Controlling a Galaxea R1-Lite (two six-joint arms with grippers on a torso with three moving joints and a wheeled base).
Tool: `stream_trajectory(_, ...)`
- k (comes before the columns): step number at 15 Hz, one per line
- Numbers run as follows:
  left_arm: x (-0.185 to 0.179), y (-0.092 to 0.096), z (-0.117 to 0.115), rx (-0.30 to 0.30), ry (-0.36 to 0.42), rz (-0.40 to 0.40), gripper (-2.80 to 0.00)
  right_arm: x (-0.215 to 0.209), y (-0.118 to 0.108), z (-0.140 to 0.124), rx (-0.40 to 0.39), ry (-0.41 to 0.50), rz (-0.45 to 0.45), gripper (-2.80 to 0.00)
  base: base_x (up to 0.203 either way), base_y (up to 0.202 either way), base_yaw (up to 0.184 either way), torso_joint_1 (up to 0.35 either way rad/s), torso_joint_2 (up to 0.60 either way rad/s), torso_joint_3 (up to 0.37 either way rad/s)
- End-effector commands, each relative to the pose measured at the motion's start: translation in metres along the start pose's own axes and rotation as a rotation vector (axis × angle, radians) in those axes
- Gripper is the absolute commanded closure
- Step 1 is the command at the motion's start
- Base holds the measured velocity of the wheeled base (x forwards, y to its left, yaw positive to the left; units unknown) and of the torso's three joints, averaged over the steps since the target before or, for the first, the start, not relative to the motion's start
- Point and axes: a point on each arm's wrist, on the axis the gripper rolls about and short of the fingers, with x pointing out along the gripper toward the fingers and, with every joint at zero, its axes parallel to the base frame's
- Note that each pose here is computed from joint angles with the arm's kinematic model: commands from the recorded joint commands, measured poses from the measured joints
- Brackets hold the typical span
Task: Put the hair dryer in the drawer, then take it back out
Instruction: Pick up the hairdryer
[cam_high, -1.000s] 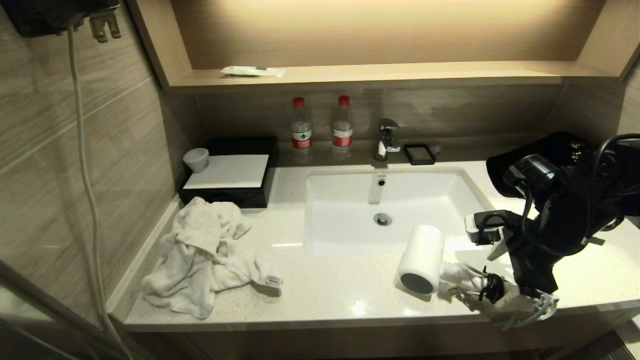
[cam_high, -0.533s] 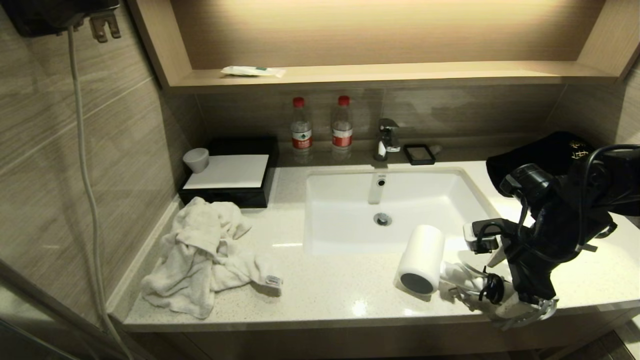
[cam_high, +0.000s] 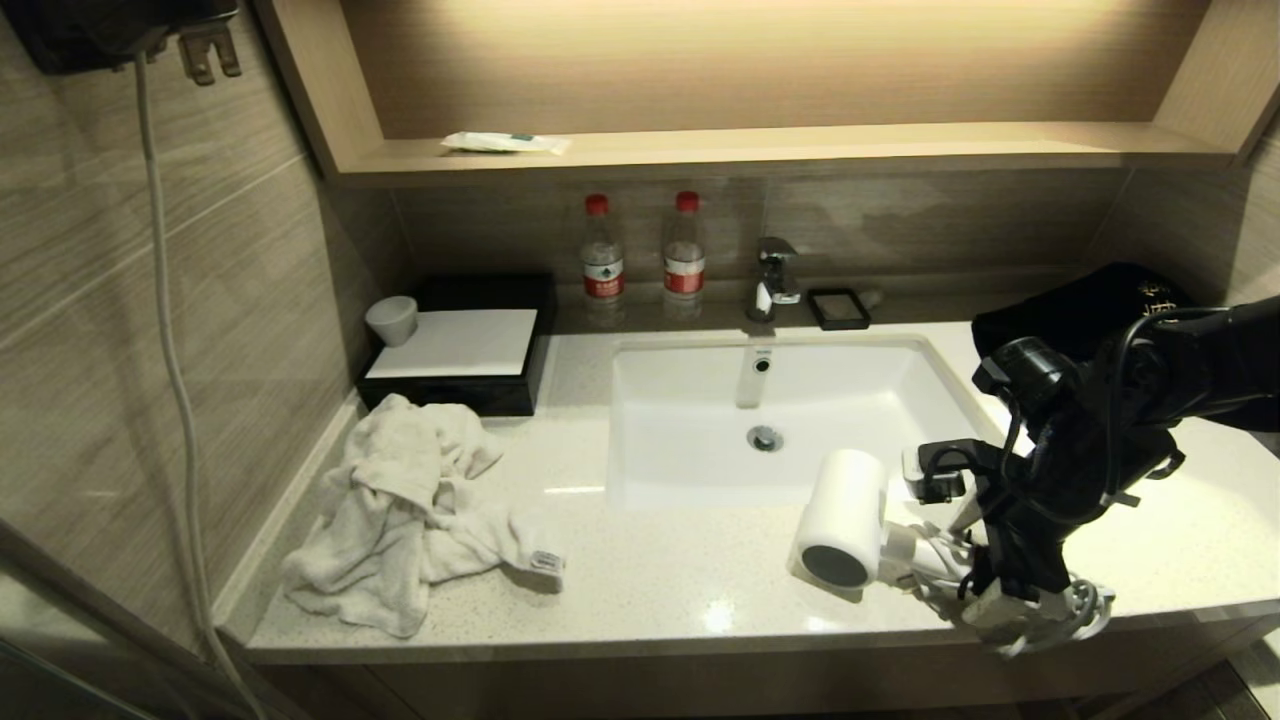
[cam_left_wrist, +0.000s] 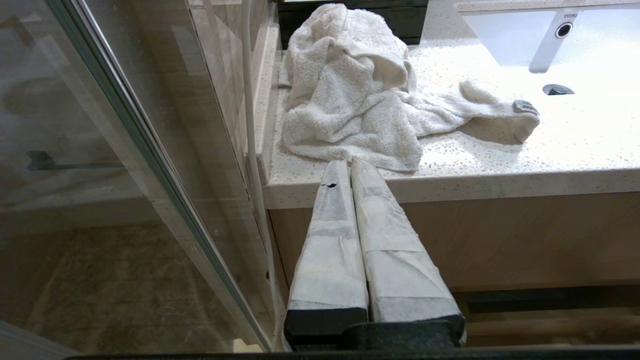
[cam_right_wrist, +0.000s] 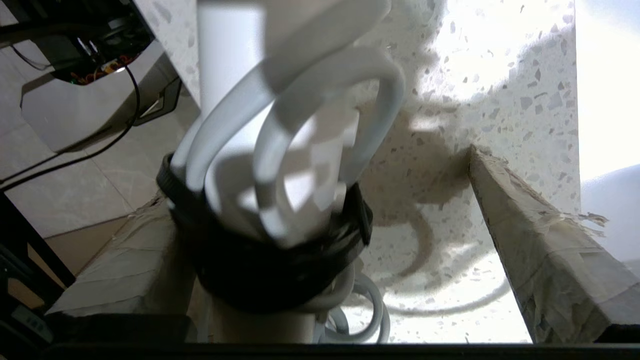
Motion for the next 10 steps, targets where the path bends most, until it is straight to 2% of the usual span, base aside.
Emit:
stream_trajectory(1, 0.0, 0.0, 0.0, 0.0, 0.0, 0.0, 0.0, 0.009, -0.001, 0.002, 0.007, 0.003, 0.011, -2.8, 0.0, 0.0, 0.0, 0.0, 0.0, 0.0)
stream_trajectory(4, 0.0, 0.0, 0.0, 0.0, 0.003, 0.0, 0.0, 0.01, -0.002, 0.003, 0.057, -0.007, 0.009, -2.8, 0.0, 0.0, 0.0, 0.0, 0.0, 0.0)
stream_trajectory(5, 0.0, 0.0, 0.0, 0.0, 0.003, 0.0, 0.0, 0.011, -0.001, 0.003, 0.062, -0.005, 0.011, 0.0, 0.0, 0.0, 0.0, 0.0, 0.0, 0.0)
stream_trajectory(10, 0.0, 0.0, 0.0, 0.0, 0.003, 0.0, 0.0, 0.0, 0.001, 0.004, 0.057, -0.012, -0.023, 0.0, 0.0, 0.0, 0.0, 0.0, 0.0, 0.0)
